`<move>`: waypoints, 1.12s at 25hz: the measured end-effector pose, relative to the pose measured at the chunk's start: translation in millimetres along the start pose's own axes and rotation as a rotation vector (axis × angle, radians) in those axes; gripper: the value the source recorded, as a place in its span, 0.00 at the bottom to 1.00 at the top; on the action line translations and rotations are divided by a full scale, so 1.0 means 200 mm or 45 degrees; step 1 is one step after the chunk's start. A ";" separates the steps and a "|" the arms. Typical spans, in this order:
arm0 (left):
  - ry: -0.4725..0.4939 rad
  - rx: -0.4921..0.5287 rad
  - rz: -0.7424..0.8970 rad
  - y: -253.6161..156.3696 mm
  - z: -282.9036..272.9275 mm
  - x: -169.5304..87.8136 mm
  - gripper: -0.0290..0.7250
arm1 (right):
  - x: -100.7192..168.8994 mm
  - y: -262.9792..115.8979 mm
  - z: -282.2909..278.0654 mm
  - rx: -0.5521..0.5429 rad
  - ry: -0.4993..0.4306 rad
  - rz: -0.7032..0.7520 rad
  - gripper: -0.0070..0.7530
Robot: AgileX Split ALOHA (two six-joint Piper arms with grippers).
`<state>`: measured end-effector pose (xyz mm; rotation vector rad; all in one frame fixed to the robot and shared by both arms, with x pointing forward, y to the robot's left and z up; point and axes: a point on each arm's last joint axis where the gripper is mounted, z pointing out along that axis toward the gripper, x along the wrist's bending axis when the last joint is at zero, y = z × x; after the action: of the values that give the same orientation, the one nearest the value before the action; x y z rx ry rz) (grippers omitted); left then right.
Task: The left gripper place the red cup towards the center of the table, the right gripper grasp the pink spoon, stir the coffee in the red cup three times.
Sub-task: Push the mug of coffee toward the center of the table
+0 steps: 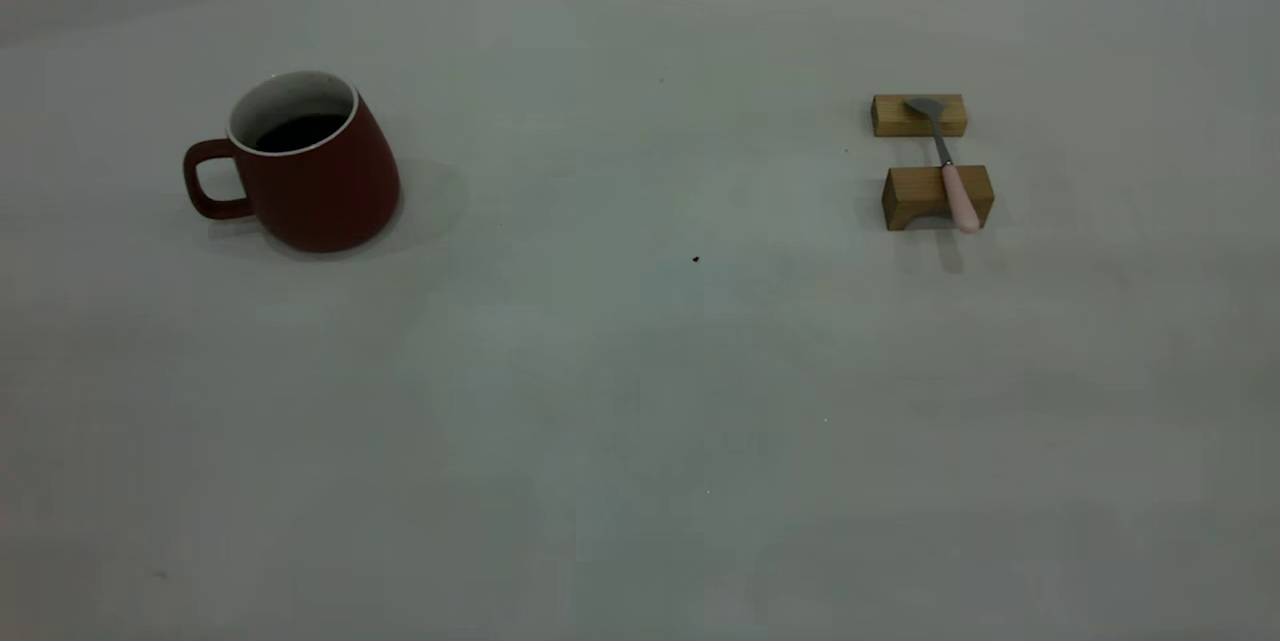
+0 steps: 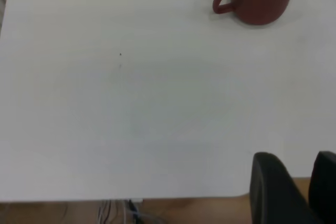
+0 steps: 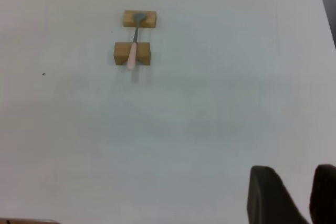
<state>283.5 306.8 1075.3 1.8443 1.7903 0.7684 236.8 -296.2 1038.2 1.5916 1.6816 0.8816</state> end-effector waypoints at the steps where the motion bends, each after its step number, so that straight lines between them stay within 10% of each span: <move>1: -0.001 0.001 0.024 0.05 0.02 0.00 0.36 | 0.00 0.00 0.00 0.000 0.000 0.000 0.32; 6: -0.042 0.068 0.282 0.27 0.18 -0.01 0.46 | 0.00 0.00 0.00 0.000 0.000 0.000 0.32; 13: -0.134 0.308 0.495 0.42 0.59 -0.04 0.92 | 0.00 0.00 0.00 0.000 0.000 0.000 0.32; 28: -0.321 0.641 0.873 0.56 1.41 -0.13 0.85 | 0.00 0.00 0.00 0.000 0.000 0.000 0.32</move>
<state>554.7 290.6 939.3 2.8059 1.2492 0.2697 236.8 -296.2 1038.2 1.5916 1.6816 0.8816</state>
